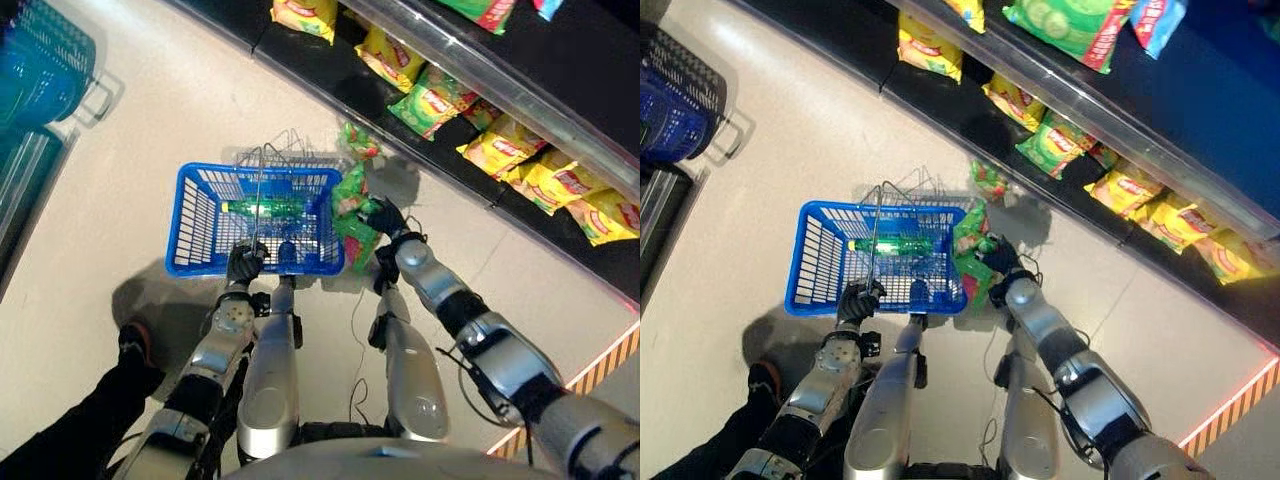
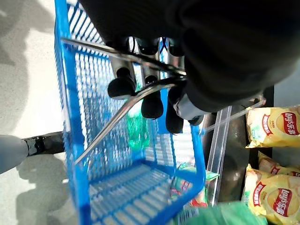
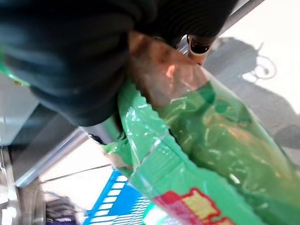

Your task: Pick up the snacks into the basket

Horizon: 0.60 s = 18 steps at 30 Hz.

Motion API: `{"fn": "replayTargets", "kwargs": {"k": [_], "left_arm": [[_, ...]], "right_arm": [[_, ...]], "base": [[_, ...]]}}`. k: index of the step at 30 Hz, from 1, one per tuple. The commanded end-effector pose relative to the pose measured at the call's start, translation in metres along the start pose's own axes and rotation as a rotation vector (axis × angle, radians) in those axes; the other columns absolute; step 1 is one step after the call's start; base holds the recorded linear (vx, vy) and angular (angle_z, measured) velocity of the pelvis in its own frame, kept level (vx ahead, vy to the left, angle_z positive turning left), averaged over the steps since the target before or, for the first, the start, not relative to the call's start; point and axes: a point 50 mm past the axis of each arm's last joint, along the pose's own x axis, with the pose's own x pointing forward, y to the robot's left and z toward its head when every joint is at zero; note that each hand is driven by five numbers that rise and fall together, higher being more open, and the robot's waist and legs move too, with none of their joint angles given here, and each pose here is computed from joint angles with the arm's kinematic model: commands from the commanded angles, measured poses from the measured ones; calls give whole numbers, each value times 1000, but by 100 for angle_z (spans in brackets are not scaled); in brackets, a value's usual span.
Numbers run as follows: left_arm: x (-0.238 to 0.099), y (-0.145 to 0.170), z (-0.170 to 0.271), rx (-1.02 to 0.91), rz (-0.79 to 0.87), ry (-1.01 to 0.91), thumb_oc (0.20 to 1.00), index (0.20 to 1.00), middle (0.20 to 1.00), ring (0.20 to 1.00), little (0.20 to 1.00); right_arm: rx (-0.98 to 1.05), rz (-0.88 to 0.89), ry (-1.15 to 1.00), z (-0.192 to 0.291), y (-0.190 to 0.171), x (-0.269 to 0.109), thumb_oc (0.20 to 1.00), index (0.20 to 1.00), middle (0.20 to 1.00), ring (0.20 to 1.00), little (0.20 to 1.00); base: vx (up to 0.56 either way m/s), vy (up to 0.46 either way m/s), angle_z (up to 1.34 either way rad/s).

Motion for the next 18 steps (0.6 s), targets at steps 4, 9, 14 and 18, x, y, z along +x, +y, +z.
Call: {"fn": "replayTargets", "kwargs": {"k": [4,9,14,18], "left_arm": [[-11,-43,98,-118,-226,-451,200,200,200,200,200],[-16,-61,131,-151,-300,-564,200,200,200,200,200],[-26,-75,150,-193,-369,-636,200,200,200,200,200],[-31,-86,169,-245,-427,-686,200,200,200,200,200]], "right_arm": [[-12,28,-6,23,19,9,200,200,200,200,200],[-87,-11,32,23,11,15,200,200,200,200,200],[-347,-85,77,18,-13,19,200,200,200,200,200],[-381,-65,87,13,-9,18,200,200,200,200,200]], "base": [[-3,14,24],[14,29,17],[12,20,10],[4,22,9]]}}
